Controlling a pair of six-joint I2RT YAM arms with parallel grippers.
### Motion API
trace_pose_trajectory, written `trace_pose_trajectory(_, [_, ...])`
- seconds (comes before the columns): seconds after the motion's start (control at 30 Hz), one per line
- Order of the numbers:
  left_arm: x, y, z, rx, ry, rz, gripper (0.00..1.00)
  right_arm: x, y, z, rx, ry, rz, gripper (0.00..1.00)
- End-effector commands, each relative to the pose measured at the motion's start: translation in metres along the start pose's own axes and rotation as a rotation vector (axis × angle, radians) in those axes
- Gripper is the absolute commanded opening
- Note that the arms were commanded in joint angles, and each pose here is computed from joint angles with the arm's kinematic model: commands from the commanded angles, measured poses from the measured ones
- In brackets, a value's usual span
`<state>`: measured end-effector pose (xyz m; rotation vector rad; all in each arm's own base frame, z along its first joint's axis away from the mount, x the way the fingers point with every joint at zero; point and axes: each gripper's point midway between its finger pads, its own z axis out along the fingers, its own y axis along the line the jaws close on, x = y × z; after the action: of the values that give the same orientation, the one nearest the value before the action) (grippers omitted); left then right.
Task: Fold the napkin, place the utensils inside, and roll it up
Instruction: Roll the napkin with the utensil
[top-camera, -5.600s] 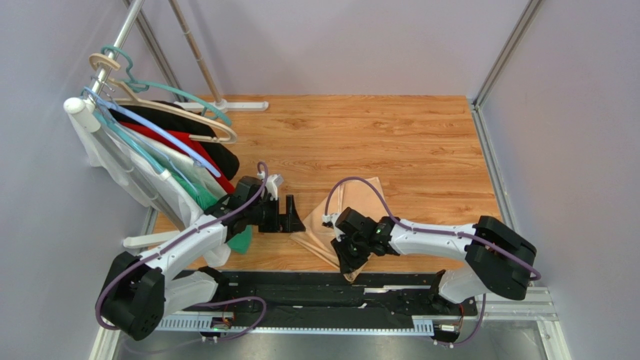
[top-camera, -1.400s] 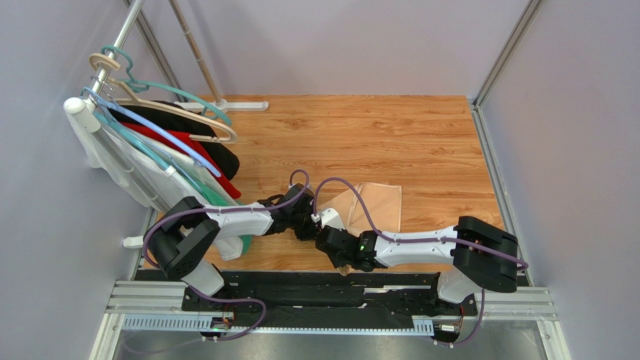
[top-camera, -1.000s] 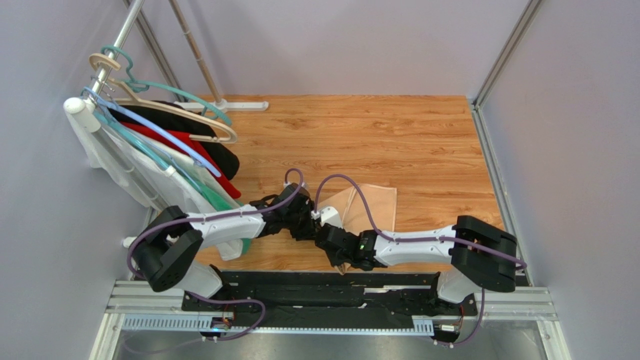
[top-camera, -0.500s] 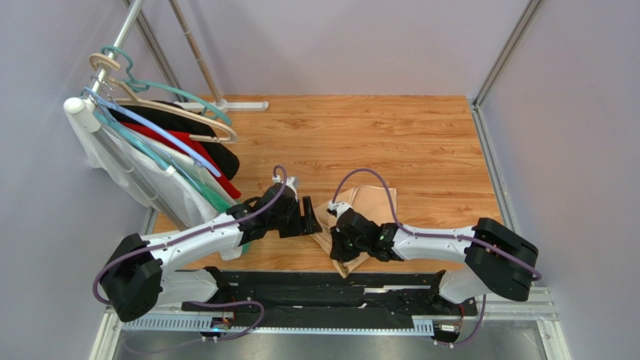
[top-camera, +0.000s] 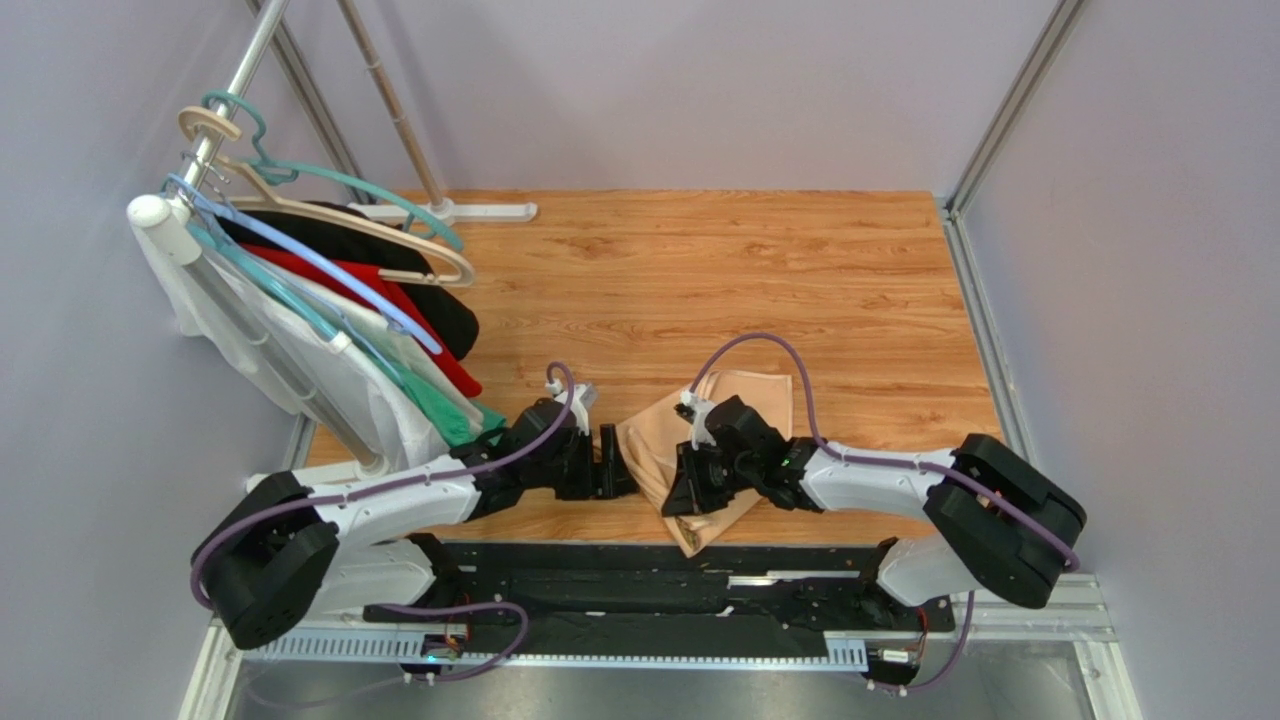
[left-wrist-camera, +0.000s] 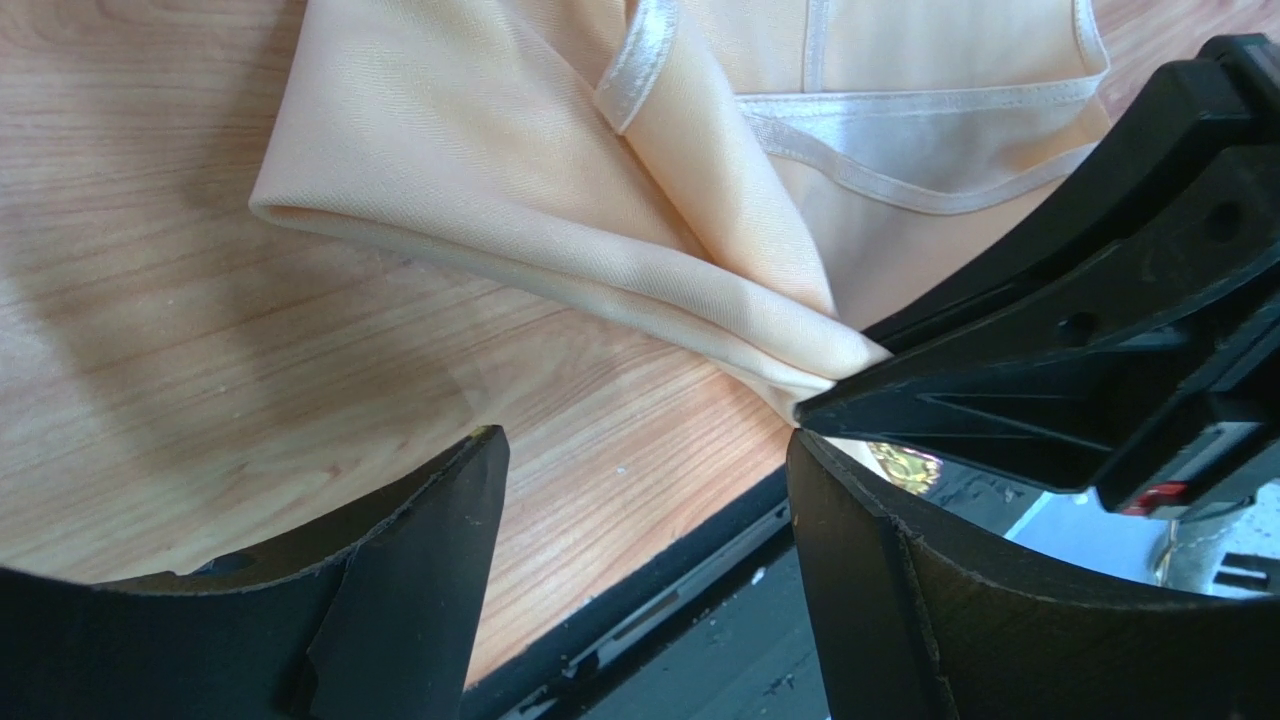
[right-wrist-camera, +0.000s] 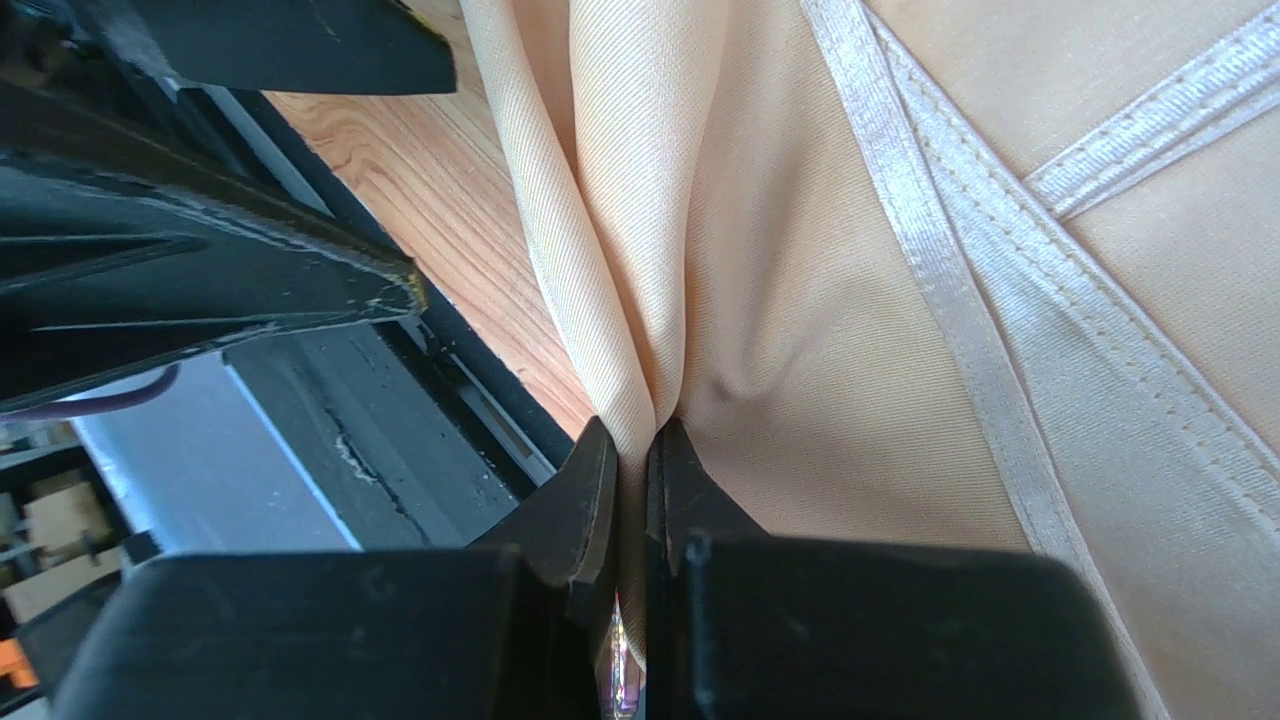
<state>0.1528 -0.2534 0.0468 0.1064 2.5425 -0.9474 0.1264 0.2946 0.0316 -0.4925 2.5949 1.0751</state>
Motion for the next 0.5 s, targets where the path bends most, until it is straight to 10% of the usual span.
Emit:
trace_pose_trajectory(0.0, [-0.011,-0.017,0.009,0.086,-0.054,-0.003,0.77,-0.012,0.020,-0.005,-0.127,-0.026,0.040,0.00])
trace_pose_trajectory(0.47, [0.027,0.001,0.040,0.011,0.044,-0.145,0.77,-0.013,0.008,0.002,-0.155,-0.026,0.148,0.00])
